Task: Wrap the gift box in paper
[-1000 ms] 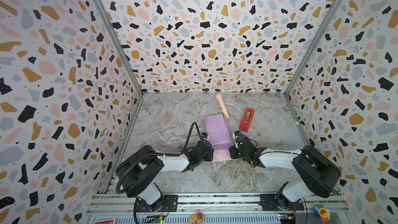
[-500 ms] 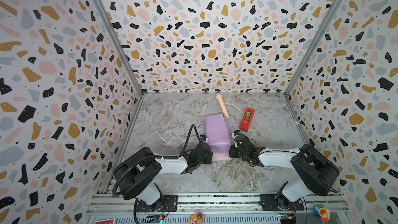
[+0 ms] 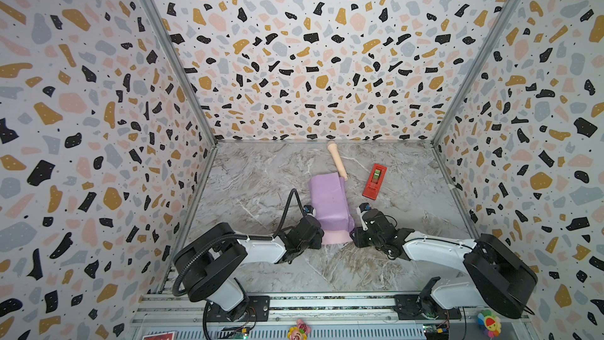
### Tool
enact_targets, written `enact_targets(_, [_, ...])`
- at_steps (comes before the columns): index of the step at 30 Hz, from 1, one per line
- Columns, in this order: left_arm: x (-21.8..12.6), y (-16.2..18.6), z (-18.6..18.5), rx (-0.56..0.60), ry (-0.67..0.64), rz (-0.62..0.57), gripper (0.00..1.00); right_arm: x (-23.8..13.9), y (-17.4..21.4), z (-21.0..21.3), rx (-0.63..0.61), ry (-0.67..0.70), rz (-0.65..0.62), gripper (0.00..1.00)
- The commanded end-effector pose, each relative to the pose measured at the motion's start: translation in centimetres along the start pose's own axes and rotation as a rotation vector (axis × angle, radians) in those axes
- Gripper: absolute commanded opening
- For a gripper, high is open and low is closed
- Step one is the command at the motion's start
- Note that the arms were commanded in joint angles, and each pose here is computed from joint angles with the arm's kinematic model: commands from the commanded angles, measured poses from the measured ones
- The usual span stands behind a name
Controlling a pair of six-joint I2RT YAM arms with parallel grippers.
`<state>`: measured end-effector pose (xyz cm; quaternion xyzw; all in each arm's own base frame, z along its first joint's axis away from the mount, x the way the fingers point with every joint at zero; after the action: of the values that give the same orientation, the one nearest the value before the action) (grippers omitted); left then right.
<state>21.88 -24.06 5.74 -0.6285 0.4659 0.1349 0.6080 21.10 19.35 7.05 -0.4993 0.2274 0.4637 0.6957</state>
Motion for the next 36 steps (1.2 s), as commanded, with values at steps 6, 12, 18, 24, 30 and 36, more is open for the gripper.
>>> enact_targets(6, [0.1, -0.7, -0.3, 0.009, -0.009, -0.018, 0.00, -1.7, -1.0, 1.9, -0.057, -0.104, -0.029, 0.53])
enact_targets(12, [0.1, -0.4, -0.1, 0.017, -0.021, 0.005, 0.00, 0.4, -2.9, 3.2, -0.091, -0.089, -0.045, 0.53])
enact_targets(18, [0.1, -0.5, -0.2, 0.020, -0.019, 0.004, 0.00, 1.9, -4.0, 3.1, -0.083, -0.057, -0.069, 0.35])
enact_targets(24, [-0.1, -1.3, -0.5, 0.018, -0.015, -0.013, 0.09, 2.7, -3.6, 2.6, -0.053, -0.041, -0.052, 0.19])
enact_targets(30, [-0.1, -1.6, -0.8, 0.013, -0.009, -0.012, 0.16, 2.9, -3.4, 2.2, -0.035, -0.019, -0.054, 0.12])
enact_targets(36, [0.4, -0.9, -0.5, 0.006, -0.012, 0.003, 0.02, 2.9, -3.4, 2.3, -0.030, -0.021, -0.046, 0.15])
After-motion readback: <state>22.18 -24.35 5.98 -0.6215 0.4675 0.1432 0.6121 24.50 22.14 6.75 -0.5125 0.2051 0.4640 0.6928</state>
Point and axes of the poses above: each gripper's point midway between its finger pads, its own x axis out along the fingers, its own z axis along the line the jaws close on, y = z × x, the point moved 5 cm from there along -x, back along the fingers, and after that the axes turned 11 degrees about x, right-handed, at the moved point
